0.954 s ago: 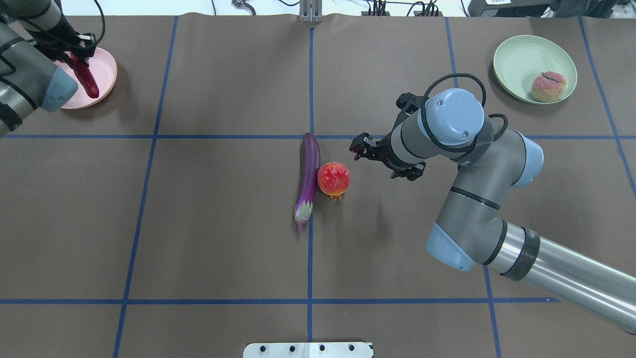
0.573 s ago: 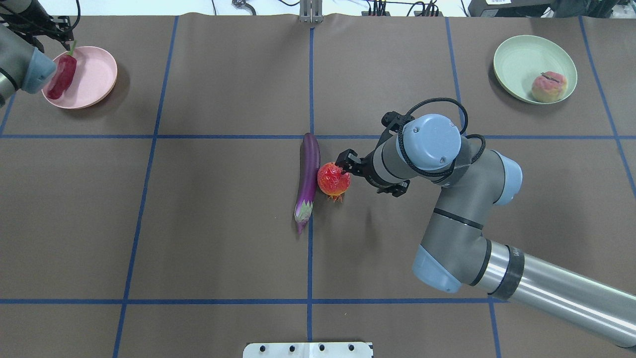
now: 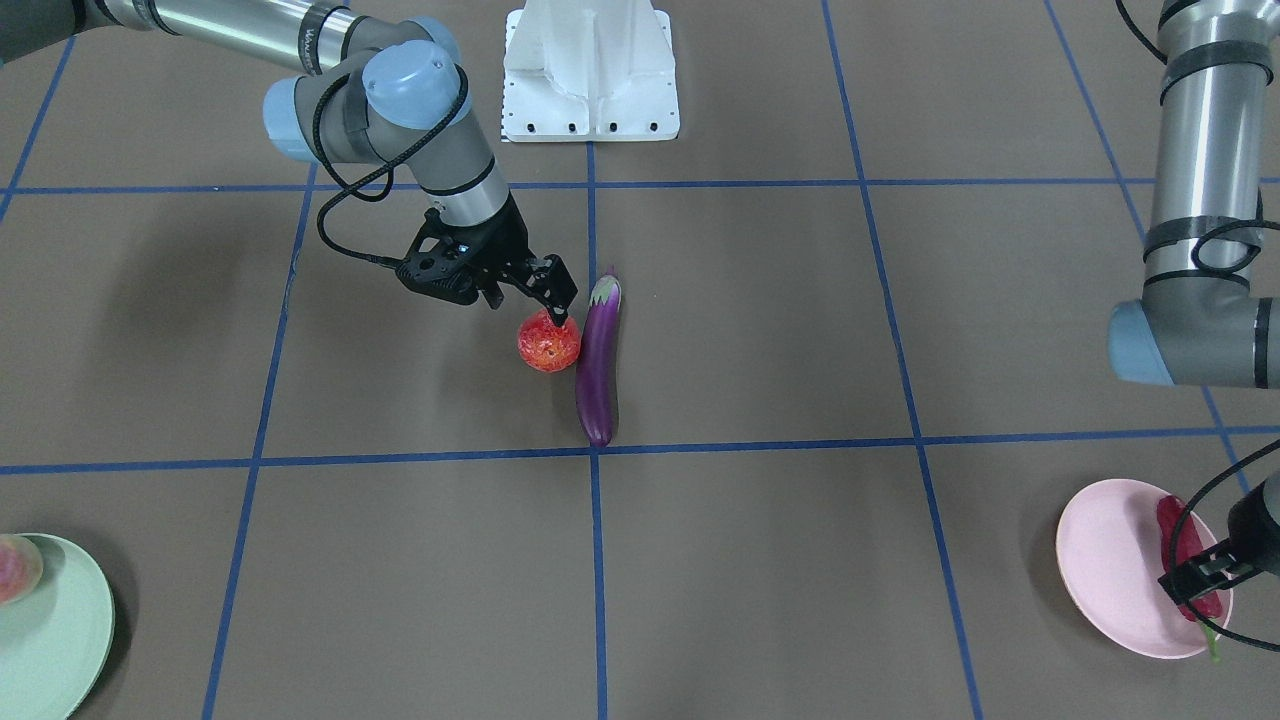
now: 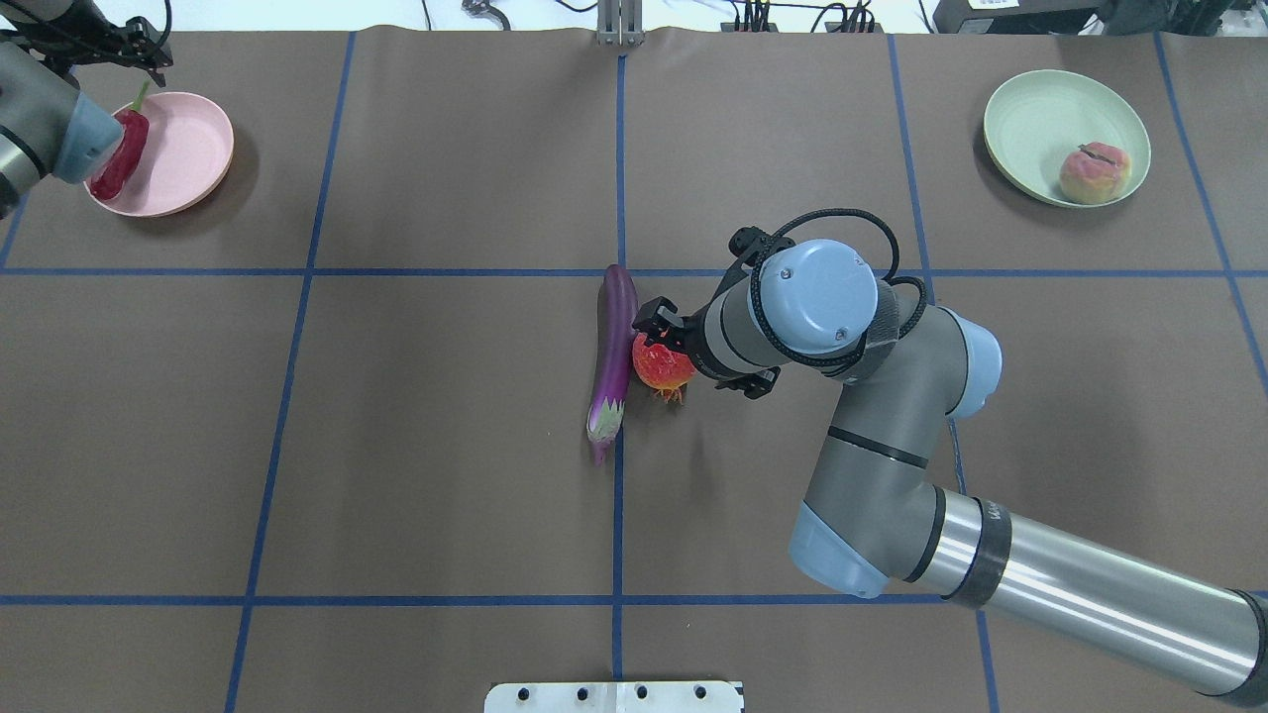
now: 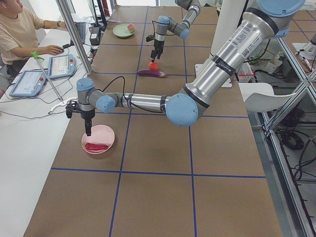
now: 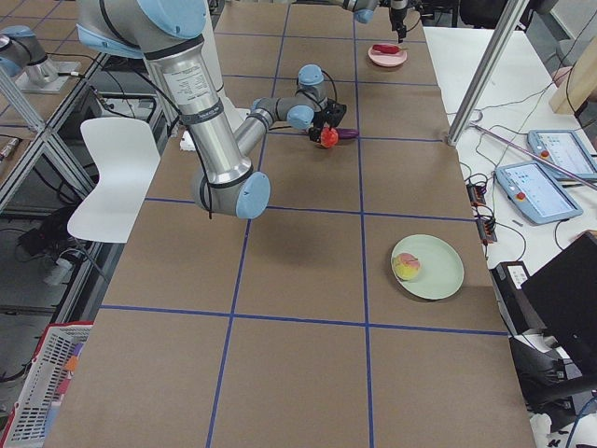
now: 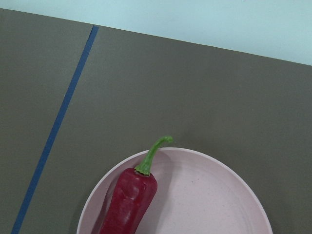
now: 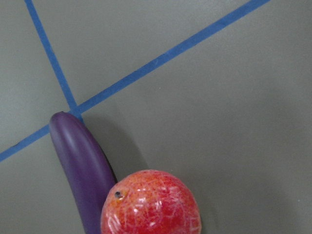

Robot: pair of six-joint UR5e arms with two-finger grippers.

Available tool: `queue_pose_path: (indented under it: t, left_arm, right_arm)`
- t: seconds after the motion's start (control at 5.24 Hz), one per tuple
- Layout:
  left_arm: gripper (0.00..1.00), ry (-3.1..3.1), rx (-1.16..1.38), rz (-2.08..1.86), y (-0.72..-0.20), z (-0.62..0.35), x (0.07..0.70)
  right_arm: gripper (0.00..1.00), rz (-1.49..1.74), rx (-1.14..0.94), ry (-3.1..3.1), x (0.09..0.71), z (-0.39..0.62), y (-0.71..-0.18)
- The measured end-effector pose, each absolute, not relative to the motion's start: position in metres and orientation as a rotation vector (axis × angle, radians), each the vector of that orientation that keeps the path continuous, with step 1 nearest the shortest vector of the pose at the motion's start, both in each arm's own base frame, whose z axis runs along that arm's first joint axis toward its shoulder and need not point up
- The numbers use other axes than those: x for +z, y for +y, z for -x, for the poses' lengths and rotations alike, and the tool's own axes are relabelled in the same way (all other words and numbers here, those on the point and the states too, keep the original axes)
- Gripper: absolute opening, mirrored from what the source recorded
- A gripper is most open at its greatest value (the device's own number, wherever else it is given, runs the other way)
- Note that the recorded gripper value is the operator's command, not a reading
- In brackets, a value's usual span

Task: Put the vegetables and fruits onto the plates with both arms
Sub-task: 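Grasp the red pomegranate with the right gripper while the left releases the chili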

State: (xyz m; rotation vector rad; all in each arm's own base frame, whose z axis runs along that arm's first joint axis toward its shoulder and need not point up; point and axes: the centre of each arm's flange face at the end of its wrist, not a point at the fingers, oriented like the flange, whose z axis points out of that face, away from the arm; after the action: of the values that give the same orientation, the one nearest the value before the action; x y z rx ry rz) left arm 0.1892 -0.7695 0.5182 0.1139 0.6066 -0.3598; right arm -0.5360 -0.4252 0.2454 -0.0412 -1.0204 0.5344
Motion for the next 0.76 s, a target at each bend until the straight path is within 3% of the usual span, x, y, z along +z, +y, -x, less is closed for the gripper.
queue_pose_path:
  t: [0.76]
  left_arm:
    - [1.00,0.638,-0.372,-0.133,-0.762,-0.209,0.494]
  right_arm:
    - [1.00,-0.025,0.558,-1.001,0.241,0.555,-0.440]
